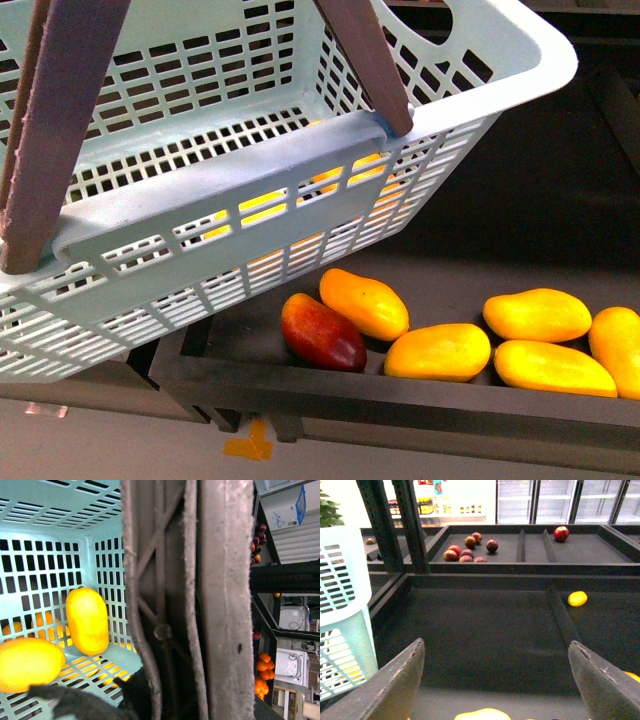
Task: Pick lemon and mango into basket
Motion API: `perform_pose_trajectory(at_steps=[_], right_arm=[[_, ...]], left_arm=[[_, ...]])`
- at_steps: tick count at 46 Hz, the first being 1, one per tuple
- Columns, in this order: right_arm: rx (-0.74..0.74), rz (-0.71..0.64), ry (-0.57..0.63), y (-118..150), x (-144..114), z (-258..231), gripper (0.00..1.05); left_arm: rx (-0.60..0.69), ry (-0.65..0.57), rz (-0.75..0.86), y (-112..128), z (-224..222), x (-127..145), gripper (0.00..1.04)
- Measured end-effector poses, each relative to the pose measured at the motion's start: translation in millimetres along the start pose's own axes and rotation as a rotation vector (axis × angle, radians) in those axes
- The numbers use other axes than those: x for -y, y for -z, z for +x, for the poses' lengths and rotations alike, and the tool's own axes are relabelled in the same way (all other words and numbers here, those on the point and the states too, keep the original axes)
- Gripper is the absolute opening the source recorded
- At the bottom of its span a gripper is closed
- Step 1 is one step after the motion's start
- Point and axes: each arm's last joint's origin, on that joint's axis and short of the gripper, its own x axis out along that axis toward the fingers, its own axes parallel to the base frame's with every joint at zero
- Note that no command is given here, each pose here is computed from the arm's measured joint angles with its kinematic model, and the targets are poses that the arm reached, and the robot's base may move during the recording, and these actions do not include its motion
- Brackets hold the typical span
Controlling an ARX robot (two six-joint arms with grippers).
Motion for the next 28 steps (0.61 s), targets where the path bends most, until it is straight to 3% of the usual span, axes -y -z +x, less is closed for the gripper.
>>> perform_pose_trajectory(at_steps=[28], right_arm=[[-0.001,-0.001,-0.001,0.1,0.0,-0.1,0.96]], left_arm=[[0.002,0.000,0.003,0.2,0.4,0.3,0.14]])
